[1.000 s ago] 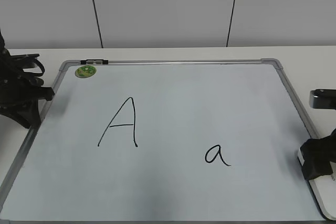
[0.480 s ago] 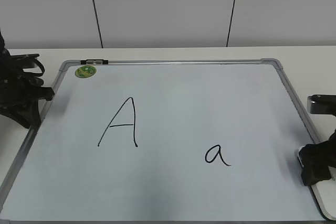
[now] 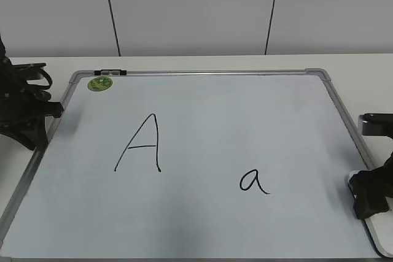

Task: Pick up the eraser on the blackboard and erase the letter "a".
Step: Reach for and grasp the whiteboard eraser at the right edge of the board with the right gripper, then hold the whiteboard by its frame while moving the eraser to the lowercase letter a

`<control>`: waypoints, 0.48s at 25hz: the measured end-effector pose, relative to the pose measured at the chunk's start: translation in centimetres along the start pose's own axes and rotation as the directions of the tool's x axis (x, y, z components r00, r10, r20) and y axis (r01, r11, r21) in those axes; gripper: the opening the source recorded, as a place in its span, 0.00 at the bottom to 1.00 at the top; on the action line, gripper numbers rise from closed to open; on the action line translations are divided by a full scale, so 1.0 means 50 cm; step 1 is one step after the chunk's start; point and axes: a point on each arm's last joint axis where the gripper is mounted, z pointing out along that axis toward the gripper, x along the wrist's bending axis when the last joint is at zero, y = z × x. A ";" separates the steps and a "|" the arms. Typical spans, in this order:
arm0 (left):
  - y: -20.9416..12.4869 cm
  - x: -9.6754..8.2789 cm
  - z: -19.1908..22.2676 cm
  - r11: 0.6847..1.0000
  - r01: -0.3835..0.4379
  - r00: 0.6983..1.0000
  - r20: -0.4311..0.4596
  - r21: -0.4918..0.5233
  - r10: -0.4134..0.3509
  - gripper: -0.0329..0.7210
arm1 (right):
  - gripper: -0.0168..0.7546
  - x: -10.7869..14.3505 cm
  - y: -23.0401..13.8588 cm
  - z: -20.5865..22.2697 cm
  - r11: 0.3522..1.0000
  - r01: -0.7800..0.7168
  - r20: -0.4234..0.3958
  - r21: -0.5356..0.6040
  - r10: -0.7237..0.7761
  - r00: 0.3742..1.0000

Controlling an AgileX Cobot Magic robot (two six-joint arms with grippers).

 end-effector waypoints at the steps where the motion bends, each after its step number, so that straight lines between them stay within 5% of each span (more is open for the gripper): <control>1: 0.000 0.000 0.000 1.000 0.000 1.000 0.000 0.000 0.000 0.22 | 0.73 0.000 0.000 0.000 1.000 0.002 0.001 0.000 -0.002 1.000; 12: 0.000 0.000 0.000 1.000 0.000 1.000 0.000 0.000 0.000 0.23 | 0.72 0.000 0.000 0.000 1.000 0.004 0.000 0.000 -0.004 1.000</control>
